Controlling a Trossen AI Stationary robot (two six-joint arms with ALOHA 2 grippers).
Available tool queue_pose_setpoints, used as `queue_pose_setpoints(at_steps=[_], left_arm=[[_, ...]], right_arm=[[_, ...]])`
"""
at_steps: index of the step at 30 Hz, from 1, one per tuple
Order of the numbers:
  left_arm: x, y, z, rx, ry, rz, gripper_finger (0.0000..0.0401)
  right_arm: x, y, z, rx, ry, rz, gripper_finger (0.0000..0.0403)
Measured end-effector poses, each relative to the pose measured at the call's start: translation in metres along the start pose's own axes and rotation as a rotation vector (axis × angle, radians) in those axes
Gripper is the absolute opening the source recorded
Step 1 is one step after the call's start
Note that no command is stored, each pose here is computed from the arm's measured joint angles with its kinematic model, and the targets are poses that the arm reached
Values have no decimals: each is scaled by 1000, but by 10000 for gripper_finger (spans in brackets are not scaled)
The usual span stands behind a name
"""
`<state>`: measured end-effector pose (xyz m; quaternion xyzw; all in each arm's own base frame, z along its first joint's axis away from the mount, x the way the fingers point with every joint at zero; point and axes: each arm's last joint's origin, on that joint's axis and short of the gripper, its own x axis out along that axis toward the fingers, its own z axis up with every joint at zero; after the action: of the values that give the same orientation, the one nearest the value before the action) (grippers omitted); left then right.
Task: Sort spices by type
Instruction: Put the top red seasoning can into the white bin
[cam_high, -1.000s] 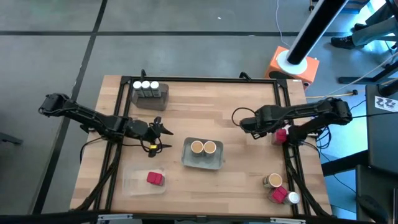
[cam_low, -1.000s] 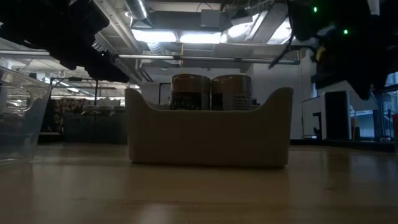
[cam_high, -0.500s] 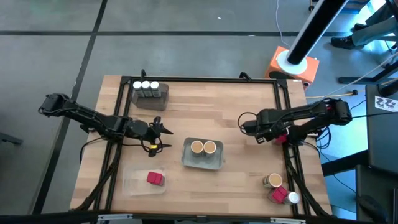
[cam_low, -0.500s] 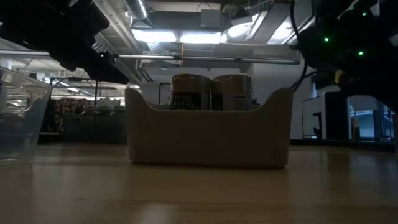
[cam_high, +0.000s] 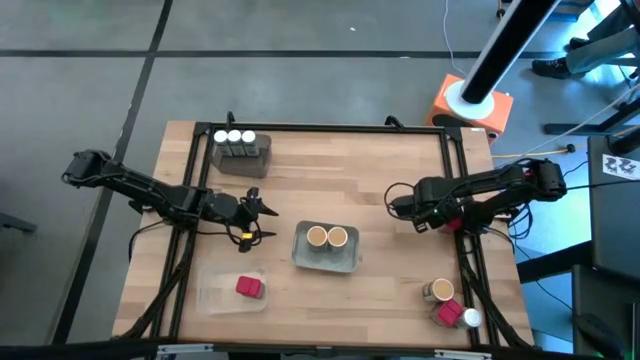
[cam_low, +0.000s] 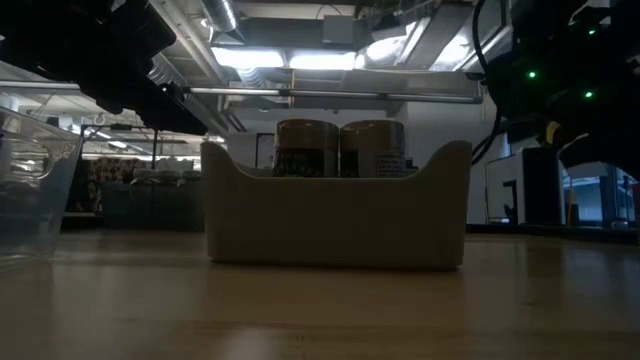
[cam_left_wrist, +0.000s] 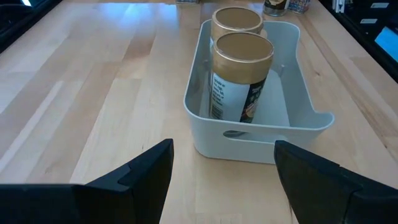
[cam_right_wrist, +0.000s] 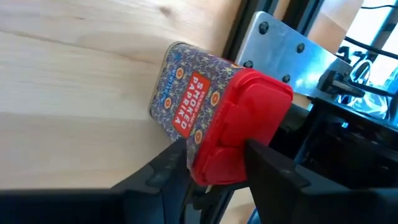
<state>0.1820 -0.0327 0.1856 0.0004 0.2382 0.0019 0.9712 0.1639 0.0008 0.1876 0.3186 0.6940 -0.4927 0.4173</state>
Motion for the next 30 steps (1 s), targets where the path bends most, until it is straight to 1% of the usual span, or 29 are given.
queue_pose_setpoints(at_steps=[6,11,20,25,30], left_arm=[[0,0,0,1,0,0,263],[0,0,0,2,0,0,263],[0,0,0,2,0,0,263],[0,0,0,3,0,0,263],[0,0,0,3,0,0,263]], right_arm=[[-9,4,1,-35,-24,49,154],[-19,9,4,-61,-83,102,154],[-36,20,7,-148,-172,240,154],[-47,25,9,-158,-209,308,154],[-62,25,9,-151,-256,336,154]])
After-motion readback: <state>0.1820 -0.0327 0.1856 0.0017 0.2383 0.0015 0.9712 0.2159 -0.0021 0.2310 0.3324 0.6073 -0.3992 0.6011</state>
